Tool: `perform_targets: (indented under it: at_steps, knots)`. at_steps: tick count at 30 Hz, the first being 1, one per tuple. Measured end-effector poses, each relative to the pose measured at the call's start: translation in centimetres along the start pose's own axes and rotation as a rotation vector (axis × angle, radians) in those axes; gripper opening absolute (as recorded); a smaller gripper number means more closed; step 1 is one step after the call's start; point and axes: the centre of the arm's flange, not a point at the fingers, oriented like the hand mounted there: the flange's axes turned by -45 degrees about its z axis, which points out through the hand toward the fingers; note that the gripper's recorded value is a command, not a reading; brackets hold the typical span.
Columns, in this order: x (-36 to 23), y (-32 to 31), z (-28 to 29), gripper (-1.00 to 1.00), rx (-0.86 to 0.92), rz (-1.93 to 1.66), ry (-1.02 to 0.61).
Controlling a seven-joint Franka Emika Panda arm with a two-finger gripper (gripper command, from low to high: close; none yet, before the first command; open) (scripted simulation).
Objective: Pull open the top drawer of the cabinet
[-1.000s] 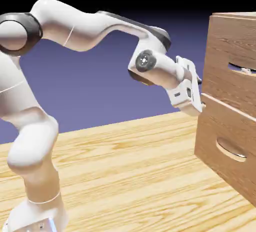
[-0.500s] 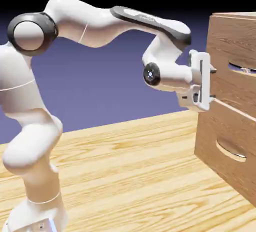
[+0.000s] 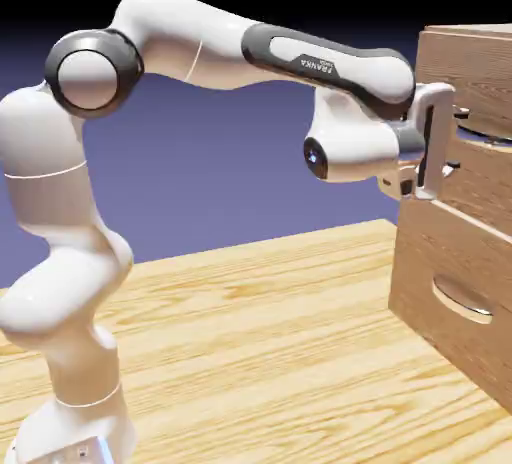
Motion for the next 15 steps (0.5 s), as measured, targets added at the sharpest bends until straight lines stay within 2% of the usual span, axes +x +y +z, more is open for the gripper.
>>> perform_targets:
  at_steps: [4,5,7,15]
  knots:
    - [0.0,0.0,3.6,0.00,0.000,0.000,0.000]
    - [0.0,0.1,4.1,-1.00,-0.001,0.000,0.000]
    - [0.0,0.1,4.1,-1.00,-0.001,0.000,0.000]
    - [-0.1,0.1,-3.3,-1.00,0.000,0.000,-0.001]
